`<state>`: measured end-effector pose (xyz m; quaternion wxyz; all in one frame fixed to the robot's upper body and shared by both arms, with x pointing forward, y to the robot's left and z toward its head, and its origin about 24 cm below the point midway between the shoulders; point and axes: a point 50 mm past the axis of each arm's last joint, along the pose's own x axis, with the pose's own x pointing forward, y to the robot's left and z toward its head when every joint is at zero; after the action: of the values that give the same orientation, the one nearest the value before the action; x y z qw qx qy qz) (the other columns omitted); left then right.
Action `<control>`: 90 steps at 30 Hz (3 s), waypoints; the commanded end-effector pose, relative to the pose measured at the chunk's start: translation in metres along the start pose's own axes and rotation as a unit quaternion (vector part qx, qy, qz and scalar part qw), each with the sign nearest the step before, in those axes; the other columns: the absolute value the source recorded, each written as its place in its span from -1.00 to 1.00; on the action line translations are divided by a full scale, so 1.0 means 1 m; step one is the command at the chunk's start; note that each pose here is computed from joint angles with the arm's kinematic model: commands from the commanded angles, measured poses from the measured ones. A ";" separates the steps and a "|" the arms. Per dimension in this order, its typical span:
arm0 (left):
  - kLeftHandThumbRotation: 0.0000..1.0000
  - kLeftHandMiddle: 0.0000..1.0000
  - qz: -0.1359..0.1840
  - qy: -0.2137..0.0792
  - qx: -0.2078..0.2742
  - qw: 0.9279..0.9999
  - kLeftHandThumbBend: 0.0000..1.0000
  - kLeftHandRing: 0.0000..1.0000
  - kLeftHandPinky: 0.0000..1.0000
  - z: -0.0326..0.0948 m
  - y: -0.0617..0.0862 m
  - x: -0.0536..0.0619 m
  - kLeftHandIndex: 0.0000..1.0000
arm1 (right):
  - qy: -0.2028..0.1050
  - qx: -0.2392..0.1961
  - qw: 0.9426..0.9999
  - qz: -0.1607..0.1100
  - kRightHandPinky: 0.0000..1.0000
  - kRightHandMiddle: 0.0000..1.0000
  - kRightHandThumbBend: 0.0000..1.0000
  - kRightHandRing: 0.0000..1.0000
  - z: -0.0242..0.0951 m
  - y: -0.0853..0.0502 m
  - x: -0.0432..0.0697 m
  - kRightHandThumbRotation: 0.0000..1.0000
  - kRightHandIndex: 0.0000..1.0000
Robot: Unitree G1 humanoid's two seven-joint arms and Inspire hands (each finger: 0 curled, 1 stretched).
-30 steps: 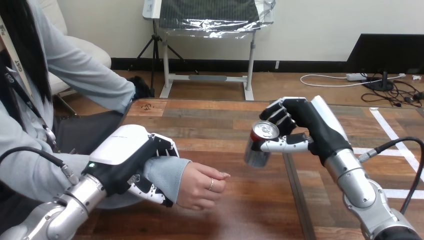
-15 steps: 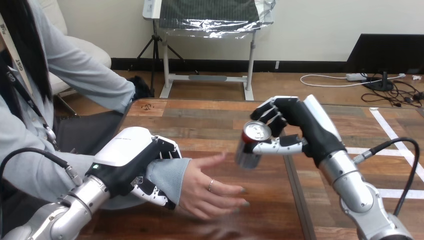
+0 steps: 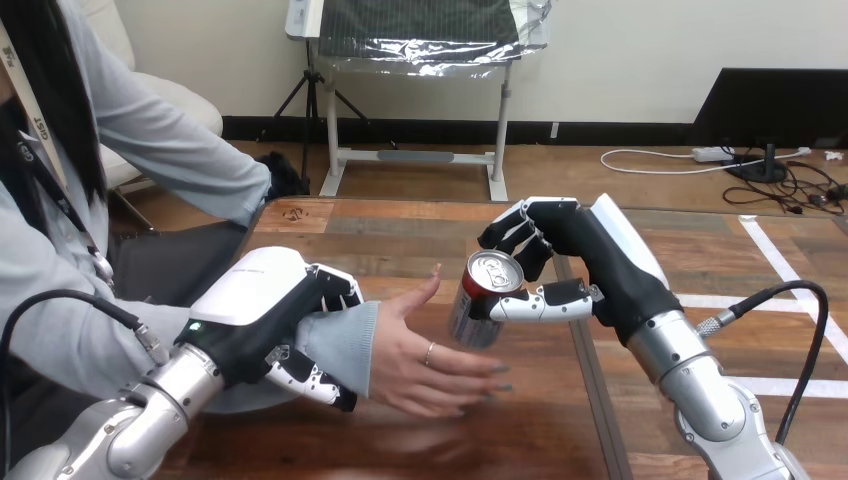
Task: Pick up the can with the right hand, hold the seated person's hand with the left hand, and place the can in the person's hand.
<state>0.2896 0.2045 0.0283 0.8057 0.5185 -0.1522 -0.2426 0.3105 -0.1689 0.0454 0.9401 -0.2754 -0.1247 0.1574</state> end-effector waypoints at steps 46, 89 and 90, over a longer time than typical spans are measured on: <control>-0.97 -0.13 0.066 -0.078 -0.006 0.995 0.91 -0.28 -0.37 0.027 0.021 0.034 -0.06 | -0.078 0.032 0.996 0.009 -0.33 -0.10 0.54 -0.25 0.049 0.014 -0.004 -1.00 0.02; -0.92 -0.10 0.068 -0.073 -0.018 0.995 0.98 -0.23 -0.32 0.026 0.017 0.031 -0.04 | -0.080 0.034 0.996 0.009 -0.19 0.03 0.61 -0.10 0.052 0.013 -0.006 -0.98 0.14; -0.90 -0.09 0.068 -0.073 -0.018 0.995 0.98 -0.22 -0.31 0.026 0.017 0.031 -0.02 | -0.079 0.032 0.996 0.010 -0.16 0.08 0.62 -0.06 0.052 0.013 -0.005 -0.96 0.17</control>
<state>0.2888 0.1905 0.0269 0.8147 0.4934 -0.1783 -0.2472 0.2783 -0.1430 0.0576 0.9408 -0.2385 -0.1436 0.1935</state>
